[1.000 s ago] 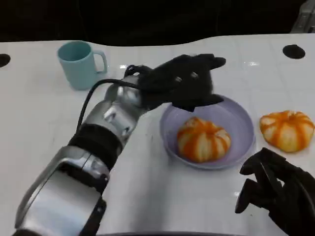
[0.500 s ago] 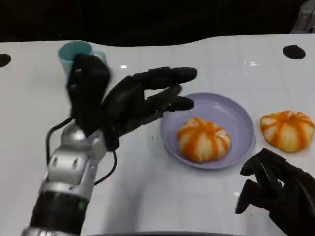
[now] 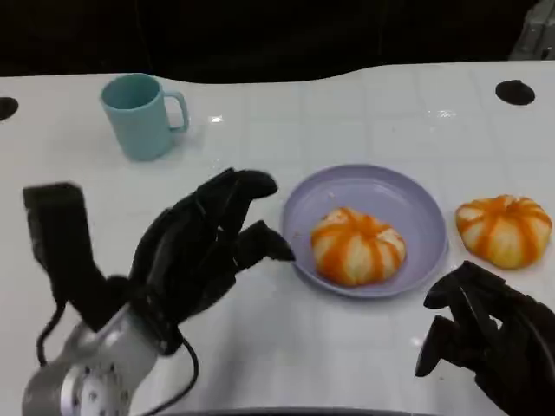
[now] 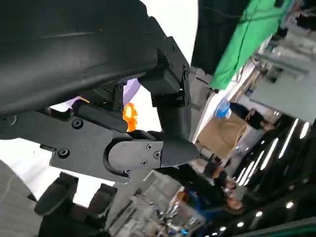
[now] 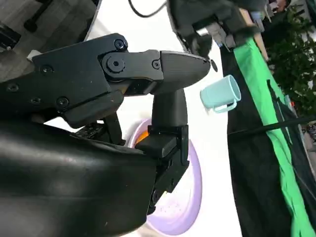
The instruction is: Grasp the bread from the table and place it into the plate.
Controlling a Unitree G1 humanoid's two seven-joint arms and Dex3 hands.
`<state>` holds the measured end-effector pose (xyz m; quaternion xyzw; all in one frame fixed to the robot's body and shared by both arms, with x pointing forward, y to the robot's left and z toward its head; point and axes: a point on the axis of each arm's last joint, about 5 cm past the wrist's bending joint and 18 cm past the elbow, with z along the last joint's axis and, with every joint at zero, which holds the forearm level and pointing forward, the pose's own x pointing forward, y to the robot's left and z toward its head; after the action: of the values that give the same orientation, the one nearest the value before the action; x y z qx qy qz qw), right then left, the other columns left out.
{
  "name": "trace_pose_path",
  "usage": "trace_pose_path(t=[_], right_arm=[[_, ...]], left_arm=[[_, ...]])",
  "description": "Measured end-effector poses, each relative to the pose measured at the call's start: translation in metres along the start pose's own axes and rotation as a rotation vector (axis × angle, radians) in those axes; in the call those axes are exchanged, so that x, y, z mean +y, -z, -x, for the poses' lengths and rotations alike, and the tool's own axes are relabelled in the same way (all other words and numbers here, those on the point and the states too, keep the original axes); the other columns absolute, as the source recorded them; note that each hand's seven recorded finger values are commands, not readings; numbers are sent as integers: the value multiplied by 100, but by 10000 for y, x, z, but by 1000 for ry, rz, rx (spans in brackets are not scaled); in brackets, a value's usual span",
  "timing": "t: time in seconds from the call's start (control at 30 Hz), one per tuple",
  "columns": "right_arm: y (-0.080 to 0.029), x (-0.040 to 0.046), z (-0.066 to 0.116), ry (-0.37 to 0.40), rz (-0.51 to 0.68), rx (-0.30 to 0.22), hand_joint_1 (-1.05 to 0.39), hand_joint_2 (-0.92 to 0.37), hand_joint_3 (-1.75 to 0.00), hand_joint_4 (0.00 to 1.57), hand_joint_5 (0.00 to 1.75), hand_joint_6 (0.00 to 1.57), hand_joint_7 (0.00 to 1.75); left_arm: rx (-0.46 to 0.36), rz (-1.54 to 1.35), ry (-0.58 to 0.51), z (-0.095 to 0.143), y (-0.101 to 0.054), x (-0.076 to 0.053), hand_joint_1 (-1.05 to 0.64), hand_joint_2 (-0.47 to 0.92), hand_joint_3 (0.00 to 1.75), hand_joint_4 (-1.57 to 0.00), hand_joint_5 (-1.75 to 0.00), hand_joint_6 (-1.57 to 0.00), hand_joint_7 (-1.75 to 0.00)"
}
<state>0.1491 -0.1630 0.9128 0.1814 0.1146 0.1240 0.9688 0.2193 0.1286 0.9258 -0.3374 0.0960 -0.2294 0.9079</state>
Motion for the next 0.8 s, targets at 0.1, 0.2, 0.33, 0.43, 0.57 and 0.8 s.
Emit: trace_pose_path(t=[0.1,0.2,0.33,0.43,0.57,0.8], right_arm=[[-6,2,3,-1,2,-3,-44,-92,-40,63,175,48,164],[-10,6,2,-4,2,-5,-45,-92,-39,63,175,47,164],[-12,7,2,-4,1,-6,-45,-92,-38,63,175,48,164],[-13,7,2,-4,1,-6,-45,-92,-38,63,175,48,164],[-14,8,2,-4,1,-6,-45,-92,-39,64,175,49,163],[-21,14,4,-1,-2,-7,-44,-92,-39,64,175,50,163]], left_arm=[[-12,36,-52,119,61,-15,-58,92,47,-76,-175,-56,-166],[-18,46,-82,224,106,-27,-58,92,50,-74,-175,-51,-173],[-4,56,-120,322,174,-4,-58,92,50,-79,-175,-50,-175],[0,56,-139,376,218,16,-56,92,52,-78,-175,-50,-175],[3,16,-176,438,258,56,-55,92,54,-77,-175,-50,-175],[-6,-15,-179,479,287,101,-56,92,49,-78,-175,-52,-175]])
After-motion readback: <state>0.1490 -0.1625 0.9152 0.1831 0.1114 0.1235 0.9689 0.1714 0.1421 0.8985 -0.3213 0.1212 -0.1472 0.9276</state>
